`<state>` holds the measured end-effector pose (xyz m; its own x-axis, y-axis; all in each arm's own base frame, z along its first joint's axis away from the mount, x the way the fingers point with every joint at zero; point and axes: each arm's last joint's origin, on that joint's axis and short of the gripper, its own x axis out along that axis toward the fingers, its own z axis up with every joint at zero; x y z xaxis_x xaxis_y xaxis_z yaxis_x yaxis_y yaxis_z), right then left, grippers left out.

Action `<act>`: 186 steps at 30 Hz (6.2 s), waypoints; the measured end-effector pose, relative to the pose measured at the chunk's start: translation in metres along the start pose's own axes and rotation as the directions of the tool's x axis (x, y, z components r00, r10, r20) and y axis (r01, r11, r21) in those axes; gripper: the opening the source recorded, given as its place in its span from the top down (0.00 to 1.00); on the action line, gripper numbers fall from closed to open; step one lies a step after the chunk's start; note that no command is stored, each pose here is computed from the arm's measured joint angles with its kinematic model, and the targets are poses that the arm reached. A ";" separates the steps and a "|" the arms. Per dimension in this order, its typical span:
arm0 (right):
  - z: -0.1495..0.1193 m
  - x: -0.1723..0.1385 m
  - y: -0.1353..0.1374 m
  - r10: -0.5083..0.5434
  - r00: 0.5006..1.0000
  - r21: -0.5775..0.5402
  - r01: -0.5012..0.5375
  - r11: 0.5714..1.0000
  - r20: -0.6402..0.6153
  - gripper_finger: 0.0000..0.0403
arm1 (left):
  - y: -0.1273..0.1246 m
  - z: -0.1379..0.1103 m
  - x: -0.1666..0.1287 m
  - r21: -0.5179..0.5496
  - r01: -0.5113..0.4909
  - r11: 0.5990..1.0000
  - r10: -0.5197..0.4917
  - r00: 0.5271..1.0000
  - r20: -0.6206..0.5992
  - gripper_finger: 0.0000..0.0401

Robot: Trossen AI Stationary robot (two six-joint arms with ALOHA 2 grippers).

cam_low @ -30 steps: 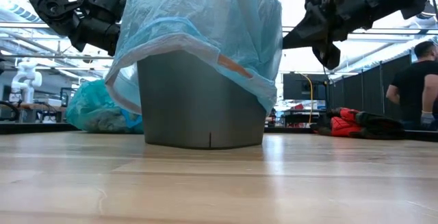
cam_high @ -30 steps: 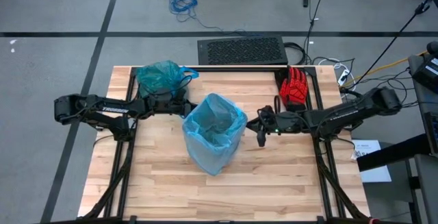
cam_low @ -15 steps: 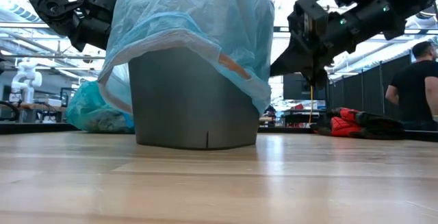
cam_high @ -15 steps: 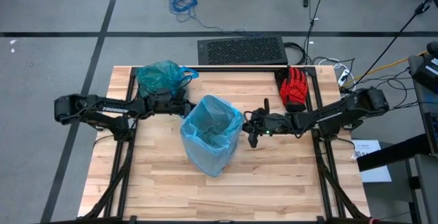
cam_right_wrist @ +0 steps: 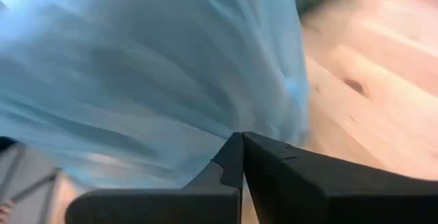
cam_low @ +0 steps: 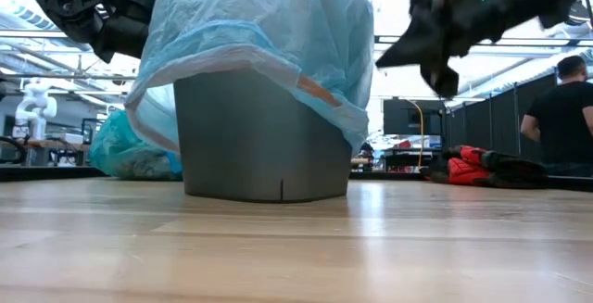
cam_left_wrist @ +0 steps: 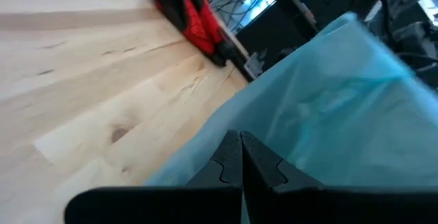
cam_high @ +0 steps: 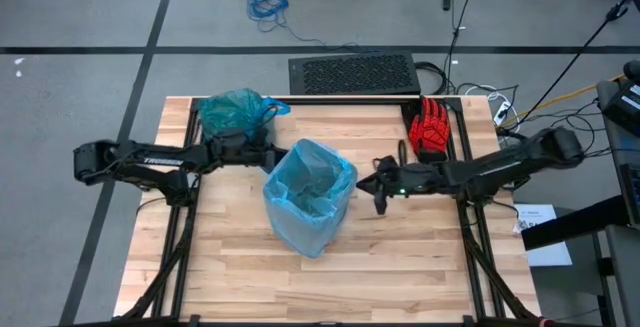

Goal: Place trash/remove bag and relplace
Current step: Insert the new blue trash bag into the trash bin, then return to Home Position

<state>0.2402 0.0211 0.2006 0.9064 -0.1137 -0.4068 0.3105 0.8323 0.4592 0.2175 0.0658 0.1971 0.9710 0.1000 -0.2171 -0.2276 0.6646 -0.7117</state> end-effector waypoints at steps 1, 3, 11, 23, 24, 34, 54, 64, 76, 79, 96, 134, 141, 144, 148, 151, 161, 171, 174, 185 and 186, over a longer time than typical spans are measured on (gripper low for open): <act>0.002 -0.007 0.004 0.015 1.000 0.005 -0.015 1.000 0.022 1.00 | -0.002 0.001 -0.002 0.004 0.005 1.000 -0.005 1.000 0.004 1.00; 0.005 -0.018 0.014 0.042 0.997 0.014 -0.043 0.999 0.064 1.00 | -0.004 0.002 -0.004 0.012 0.016 1.000 -0.016 1.000 0.002 1.00; -0.004 -0.027 0.037 -0.007 0.975 0.015 0.003 1.000 0.221 1.00 | -0.003 0.001 -0.005 -0.007 0.023 1.000 -0.023 0.999 -0.023 1.00; -0.009 0.010 0.022 -0.087 0.965 0.013 0.087 0.996 0.249 1.00 | -0.001 -0.002 -0.004 0.003 0.013 1.000 -0.012 0.999 -0.051 1.00; -0.011 0.013 0.021 -0.091 0.967 0.012 0.091 0.996 0.237 1.00 | -0.001 -0.002 -0.004 0.008 0.009 1.000 -0.008 0.998 -0.056 1.00; -0.022 0.028 0.013 -0.122 0.974 0.021 0.120 0.993 0.191 1.00 | 0.001 -0.004 -0.004 0.031 -0.005 1.000 0.007 0.997 -0.073 1.00; 0.017 -0.056 0.032 -0.078 0.993 -0.059 0.084 0.995 0.092 1.00 | -0.001 -0.014 -0.040 -0.028 0.144 0.989 -0.141 0.889 -0.437 1.00; 0.034 -0.055 0.077 -0.005 0.996 0.037 0.009 0.999 -0.089 1.00 | -0.039 -0.027 -0.025 -0.049 0.280 0.959 -0.278 0.891 -0.358 1.00; 0.041 -0.024 0.060 -0.104 0.984 0.096 0.119 0.988 -0.146 1.00 | -0.047 -0.045 0.017 -0.024 0.289 0.957 -0.279 0.892 -0.355 1.00; 0.046 -0.024 0.053 -0.125 0.981 0.081 0.138 0.987 -0.151 1.00 | -0.041 -0.042 0.016 0.000 0.256 0.967 -0.240 0.906 -0.348 1.00; 0.069 -0.075 0.038 -0.097 0.990 -0.107 0.086 0.991 -0.105 1.00 | -0.038 -0.022 -0.014 0.170 0.166 0.971 -0.111 0.950 -0.292 1.00; 0.014 -0.106 -0.030 -0.088 0.941 -0.309 0.195 0.931 0.328 1.00 | 0.010 -0.033 -0.145 0.459 -0.080 0.885 0.006 0.987 0.160 1.00; -0.033 -0.088 -0.047 0.099 0.927 -0.194 -0.029 0.981 0.363 1.00 | 0.011 -0.033 -0.144 0.472 -0.133 0.871 0.044 0.980 0.194 1.00; -0.045 -0.087 -0.056 0.150 0.889 -0.187 -0.074 0.979 0.433 1.00 | 0.011 -0.033 -0.144 0.469 -0.141 0.872 0.047 0.977 0.207 1.00; -0.047 -0.084 -0.062 0.119 0.908 -0.252 -0.015 0.968 0.402 1.00 | 0.011 -0.031 -0.141 0.475 -0.126 0.871 0.001 0.967 0.256 1.00; -0.048 -0.082 -0.065 0.135 0.921 -0.290 -0.025 0.957 0.365 1.00 | 0.015 -0.034 -0.136 0.482 -0.107 0.870 -0.028 0.964 0.265 1.00; -0.016 -0.096 -0.046 0.195 0.866 -0.401 0.006 0.916 0.460 1.00 | 0.018 -0.039 -0.133 0.548 -0.136 0.826 -0.008 0.968 0.252 1.00; 0.020 -0.140 -0.030 0.045 0.909 -0.461 0.167 0.872 0.415 1.00 | 0.016 -0.038 -0.134 0.584 -0.138 0.800 -0.011 0.970 0.244 1.00; 0.007 -0.138 -0.039 0.049 0.905 -0.442 0.158 0.883 0.422 1.00 | 0.014 -0.038 -0.134 0.598 -0.103 0.795 -0.046 0.972 0.229 1.00; -0.038 -0.113 -0.062 0.123 0.884 -0.386 0.069 0.920 0.451 1.00 | 0.025 -0.048 -0.128 0.600 -0.102 0.794 -0.006 0.984 0.176 1.00; -0.038 -0.112 -0.063 0.119 0.886 -0.394 0.076 0.916 0.449 1.00 | 0.026 -0.050 -0.127 0.598 -0.102 0.795 -0.003 0.985 0.172 1.00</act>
<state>0.1080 0.0025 0.1875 0.9684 -0.2446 0.0487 0.2404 0.9675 0.0787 0.0849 0.0338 0.1727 0.9698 0.2241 -0.0966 -0.2365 0.9608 -0.1445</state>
